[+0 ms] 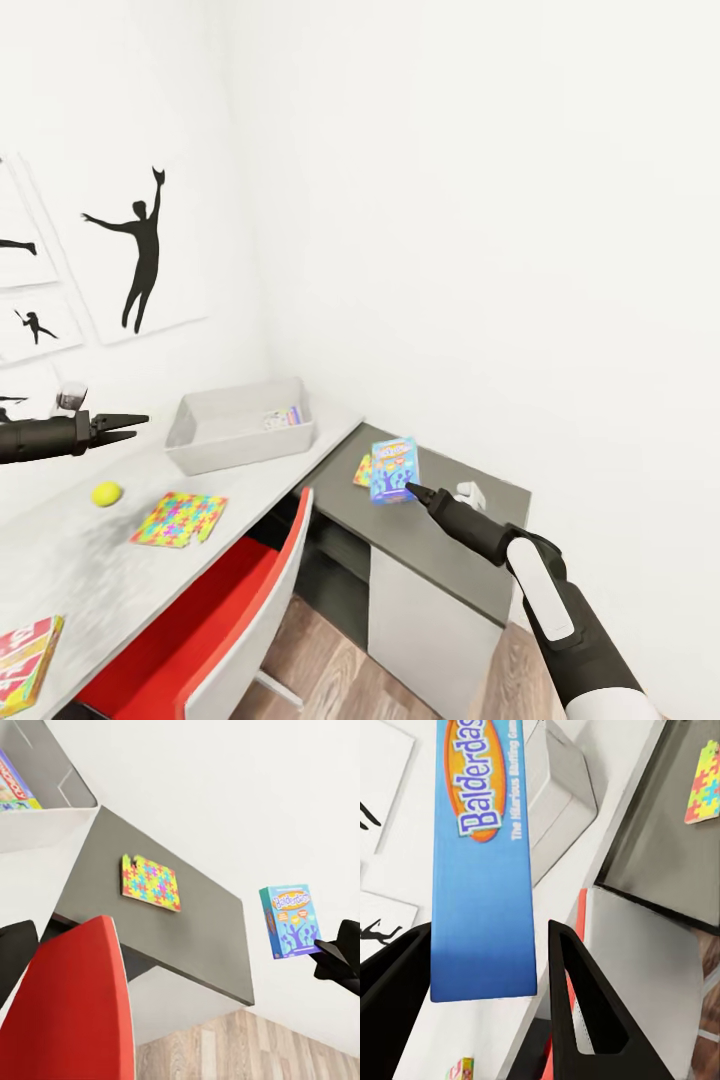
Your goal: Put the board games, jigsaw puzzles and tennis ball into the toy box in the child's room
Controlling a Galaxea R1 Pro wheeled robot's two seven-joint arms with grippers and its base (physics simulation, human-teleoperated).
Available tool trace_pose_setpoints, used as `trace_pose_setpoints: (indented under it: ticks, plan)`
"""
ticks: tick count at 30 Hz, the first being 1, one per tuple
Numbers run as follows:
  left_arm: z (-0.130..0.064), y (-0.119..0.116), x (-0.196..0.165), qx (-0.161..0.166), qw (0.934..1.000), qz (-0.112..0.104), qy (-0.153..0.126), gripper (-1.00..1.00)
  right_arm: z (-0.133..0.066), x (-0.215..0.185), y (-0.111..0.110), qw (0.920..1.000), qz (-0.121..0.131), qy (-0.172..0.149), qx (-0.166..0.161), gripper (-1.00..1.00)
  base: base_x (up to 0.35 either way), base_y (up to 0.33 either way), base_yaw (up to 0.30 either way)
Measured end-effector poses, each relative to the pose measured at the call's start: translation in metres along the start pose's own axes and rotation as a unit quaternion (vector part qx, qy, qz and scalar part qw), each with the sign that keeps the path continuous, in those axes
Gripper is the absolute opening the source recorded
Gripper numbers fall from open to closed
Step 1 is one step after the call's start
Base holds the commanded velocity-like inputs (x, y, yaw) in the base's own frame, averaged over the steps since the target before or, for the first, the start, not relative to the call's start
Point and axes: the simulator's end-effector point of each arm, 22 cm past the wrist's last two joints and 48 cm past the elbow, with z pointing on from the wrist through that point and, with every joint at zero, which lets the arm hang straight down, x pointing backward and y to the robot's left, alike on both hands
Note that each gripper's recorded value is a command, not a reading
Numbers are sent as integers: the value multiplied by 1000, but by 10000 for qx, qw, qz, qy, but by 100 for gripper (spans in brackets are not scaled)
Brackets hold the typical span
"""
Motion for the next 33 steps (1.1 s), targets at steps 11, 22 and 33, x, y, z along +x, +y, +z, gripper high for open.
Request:
trace_pose_setpoints:
  ticks: [11, 22, 33]
  plan:
    - [-1, -1, -1, -6, 10000, 18, -11, 100, 0, 0, 2, 10000, -15, -3, -15, -100, 251, -198, 201]
    - [-4, -5, -3, 19, 10000, 45, -41, 100, -1, -2, 6, 10000, -40, -24, -38, -100, 127, 3, 262]
    - [-7, -9, -6, 41, 9999, 72, -75, 100, -3, -4, 10, 9999, -63, -45, -66, -100, 16, 39, 262]
